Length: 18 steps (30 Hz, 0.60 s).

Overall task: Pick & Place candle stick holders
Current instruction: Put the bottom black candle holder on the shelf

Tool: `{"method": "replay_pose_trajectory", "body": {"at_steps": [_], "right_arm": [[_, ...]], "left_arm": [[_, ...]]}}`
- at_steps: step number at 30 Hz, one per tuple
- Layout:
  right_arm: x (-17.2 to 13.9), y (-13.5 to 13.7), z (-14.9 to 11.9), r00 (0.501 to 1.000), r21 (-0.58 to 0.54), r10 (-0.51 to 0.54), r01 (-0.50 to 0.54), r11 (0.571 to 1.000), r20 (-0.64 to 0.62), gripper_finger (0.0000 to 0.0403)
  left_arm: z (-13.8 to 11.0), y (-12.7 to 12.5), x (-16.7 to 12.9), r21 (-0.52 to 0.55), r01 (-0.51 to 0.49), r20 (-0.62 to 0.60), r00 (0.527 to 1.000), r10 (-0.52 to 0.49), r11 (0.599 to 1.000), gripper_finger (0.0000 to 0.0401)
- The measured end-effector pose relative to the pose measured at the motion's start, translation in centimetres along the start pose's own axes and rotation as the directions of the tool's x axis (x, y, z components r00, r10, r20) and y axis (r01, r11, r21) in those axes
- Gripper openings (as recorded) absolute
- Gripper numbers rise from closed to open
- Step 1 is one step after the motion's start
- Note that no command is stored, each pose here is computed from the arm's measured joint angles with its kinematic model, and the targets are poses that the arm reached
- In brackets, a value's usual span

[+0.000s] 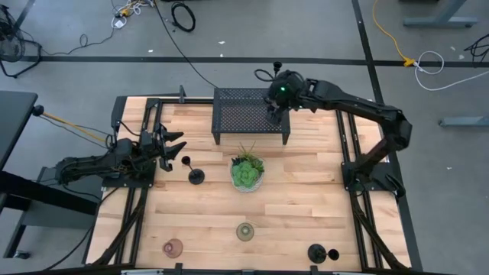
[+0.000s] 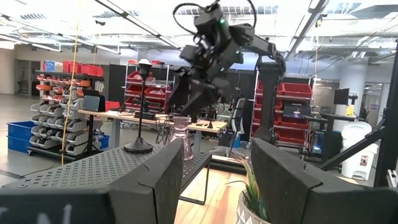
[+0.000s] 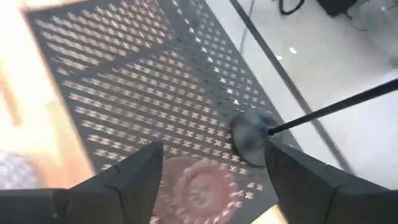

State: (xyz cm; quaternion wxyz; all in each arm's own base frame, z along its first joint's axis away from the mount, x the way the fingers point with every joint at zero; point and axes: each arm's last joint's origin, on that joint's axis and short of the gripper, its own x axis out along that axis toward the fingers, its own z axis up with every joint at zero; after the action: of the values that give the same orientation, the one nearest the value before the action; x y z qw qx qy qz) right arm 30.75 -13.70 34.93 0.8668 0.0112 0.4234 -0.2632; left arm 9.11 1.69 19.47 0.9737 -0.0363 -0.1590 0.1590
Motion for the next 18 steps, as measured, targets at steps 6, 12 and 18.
{"method": "replay_pose_trajectory", "body": {"at_steps": [6,12,18], "right_arm": [[-2.2,2.1,-0.4,0.989,0.005,0.148,-0.148,0.989,-0.001,0.0278],[-3.4,5.0,-1.1,0.962,-0.047,0.267,-0.269,0.962,-0.051,0.0278],[-4.7,8.2,-1.8,0.886,-0.082,0.449,-0.459,0.885,-0.112,0.0278]], "left_arm": [[0.0,0.0,0.0,0.001,0.0,-0.001,1.0,0.0,1.0,0.019],[0.0,0.0,0.0,0.001,0.0,-0.001,1.0,0.0,1.0,0.019],[0.0,0.0,0.0,0.001,0.0,0.001,1.0,0.0,1.0,0.019]]}}
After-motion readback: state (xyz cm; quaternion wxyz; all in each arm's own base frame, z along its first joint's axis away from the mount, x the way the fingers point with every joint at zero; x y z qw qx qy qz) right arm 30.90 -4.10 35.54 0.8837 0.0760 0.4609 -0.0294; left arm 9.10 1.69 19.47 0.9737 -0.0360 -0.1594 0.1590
